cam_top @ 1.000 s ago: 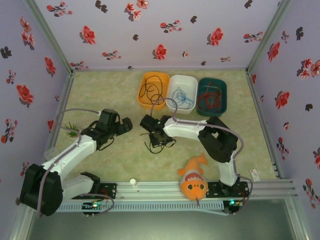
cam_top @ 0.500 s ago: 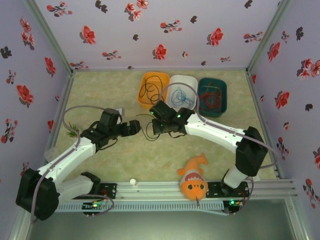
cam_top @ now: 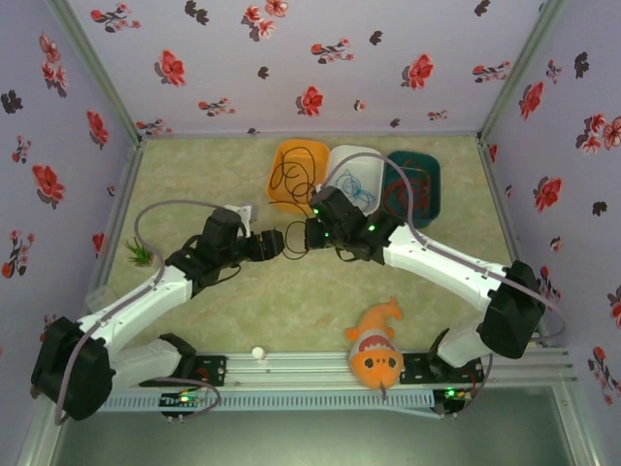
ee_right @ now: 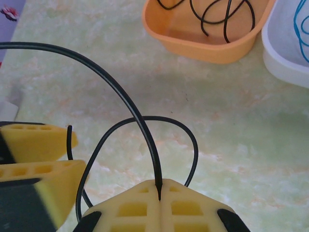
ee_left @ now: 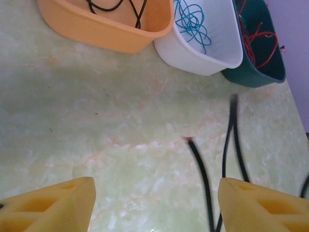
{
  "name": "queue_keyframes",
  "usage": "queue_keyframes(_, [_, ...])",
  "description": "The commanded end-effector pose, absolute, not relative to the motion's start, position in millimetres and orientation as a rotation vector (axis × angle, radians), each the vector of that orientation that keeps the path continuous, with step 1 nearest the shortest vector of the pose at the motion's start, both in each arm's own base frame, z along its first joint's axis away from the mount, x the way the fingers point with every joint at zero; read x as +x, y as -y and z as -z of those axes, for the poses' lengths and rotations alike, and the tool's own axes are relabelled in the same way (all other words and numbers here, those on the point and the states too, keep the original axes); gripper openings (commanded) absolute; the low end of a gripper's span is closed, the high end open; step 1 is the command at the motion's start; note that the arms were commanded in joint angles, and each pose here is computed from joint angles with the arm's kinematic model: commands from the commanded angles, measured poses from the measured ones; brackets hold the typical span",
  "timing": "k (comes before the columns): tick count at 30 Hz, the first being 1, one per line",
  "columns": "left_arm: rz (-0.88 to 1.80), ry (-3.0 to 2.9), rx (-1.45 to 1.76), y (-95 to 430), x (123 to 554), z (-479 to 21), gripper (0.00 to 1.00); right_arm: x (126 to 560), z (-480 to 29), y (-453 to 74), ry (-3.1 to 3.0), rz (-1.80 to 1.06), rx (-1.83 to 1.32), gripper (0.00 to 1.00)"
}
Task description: Untangle the cables
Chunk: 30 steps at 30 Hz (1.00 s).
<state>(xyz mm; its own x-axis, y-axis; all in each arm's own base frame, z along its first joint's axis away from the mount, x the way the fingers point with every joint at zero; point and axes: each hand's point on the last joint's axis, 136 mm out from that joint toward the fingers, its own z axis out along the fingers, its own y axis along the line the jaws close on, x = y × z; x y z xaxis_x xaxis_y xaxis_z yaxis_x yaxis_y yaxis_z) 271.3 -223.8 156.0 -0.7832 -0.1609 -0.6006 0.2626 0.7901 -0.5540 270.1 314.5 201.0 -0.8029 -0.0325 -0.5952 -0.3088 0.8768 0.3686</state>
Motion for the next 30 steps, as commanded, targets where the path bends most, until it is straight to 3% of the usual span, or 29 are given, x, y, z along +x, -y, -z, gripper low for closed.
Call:
queue_keyframes(1, [0.879,-2.284,0.066,232,279,-159,0.6,281,-219,-309,-2.376,-0.649,-0.184,0.0])
queue_keyframes(6, [0.732,-2.331,-0.109,206,290,-133,0.37,294,-238,-296,-2.313,-0.618,-0.147,0.0])
queue_keyframes(9, [0.62,-2.381,-0.269,178,294,-113,0.33,308,-256,-286,-2.258,-0.602,-0.123,0.0])
queue_keyframes(10, [0.616,-2.382,-0.304,172,296,-110,0.35,312,-261,-284,-2.243,-0.6,-0.117,0.0])
queue_keyframes(13, [0.634,-2.343,-0.325,165,299,-117,0.63,329,-277,-279,-2.203,-0.573,-0.111,0.0])
queue_keyframes(16, [0.629,-2.3,-0.316,160,302,-131,0.77,350,-293,-277,-2.166,-0.513,-0.119,0.0])
queue_keyframes(25, [0.547,-2.271,-0.443,125,300,-135,0.99,428,-321,-287,-2.096,-0.399,-0.105,0.0])
queue_keyframes(30, [0.526,-2.281,-0.43,120,297,-135,1.0,467,-309,-297,-2.109,-0.385,-0.086,0.0])
